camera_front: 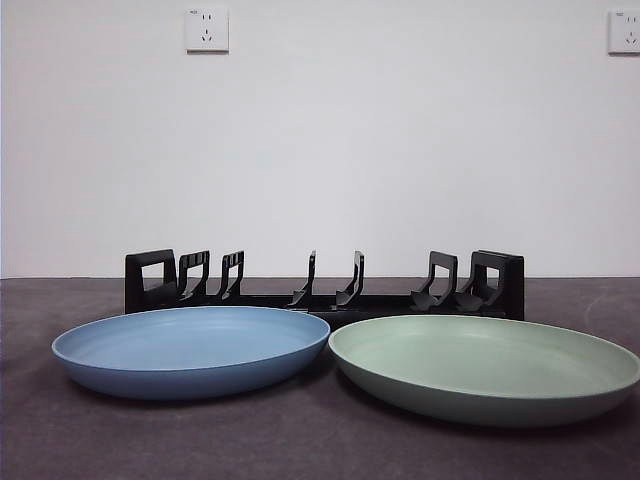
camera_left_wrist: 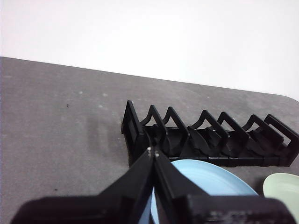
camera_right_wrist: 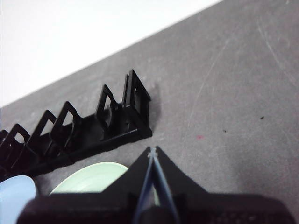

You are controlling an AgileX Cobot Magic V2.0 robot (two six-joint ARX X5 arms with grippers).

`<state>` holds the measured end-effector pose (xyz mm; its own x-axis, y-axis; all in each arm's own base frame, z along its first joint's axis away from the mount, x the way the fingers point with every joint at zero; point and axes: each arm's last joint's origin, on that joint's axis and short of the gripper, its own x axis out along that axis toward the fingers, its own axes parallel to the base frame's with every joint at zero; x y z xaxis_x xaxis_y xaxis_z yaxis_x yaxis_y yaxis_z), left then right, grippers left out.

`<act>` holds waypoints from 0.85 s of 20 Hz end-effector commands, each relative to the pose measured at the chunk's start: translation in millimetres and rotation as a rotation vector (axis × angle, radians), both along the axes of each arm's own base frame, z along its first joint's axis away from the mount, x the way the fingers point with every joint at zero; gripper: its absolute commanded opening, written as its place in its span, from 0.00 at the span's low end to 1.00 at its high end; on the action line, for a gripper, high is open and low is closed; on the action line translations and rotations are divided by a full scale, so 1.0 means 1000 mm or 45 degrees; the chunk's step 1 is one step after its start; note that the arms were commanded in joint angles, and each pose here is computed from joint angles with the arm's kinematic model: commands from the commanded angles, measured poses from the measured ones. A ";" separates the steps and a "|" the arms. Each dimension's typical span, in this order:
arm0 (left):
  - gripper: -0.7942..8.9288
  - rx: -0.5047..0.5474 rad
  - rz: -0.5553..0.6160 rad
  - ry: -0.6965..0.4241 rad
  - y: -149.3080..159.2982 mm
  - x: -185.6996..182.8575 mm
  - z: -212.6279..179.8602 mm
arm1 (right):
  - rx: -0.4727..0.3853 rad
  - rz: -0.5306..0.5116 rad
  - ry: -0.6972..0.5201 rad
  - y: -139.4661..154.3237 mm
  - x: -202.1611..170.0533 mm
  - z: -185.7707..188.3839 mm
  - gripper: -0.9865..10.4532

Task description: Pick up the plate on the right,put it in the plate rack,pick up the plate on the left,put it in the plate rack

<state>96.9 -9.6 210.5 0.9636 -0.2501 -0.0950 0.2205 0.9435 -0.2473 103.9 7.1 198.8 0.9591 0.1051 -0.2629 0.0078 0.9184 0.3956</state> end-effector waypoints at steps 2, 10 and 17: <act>0.07 -0.006 -0.005 0.053 0.000 0.010 0.016 | 0.025 0.060 0.102 0.002 0.014 0.017 0.08; 0.08 -0.026 -0.217 0.202 -0.006 0.043 0.045 | 0.049 0.341 0.284 0.011 0.054 0.048 0.08; 0.34 -0.048 -0.426 0.359 -0.014 0.080 0.053 | -0.050 0.437 0.522 0.013 0.090 0.056 0.23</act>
<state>177.5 -22.6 262.1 0.7704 -0.5430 -0.3341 0.4141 0.8246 -0.3854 193.9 20.0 254.2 0.6891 0.3723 -0.6218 -0.1240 0.9059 0.4050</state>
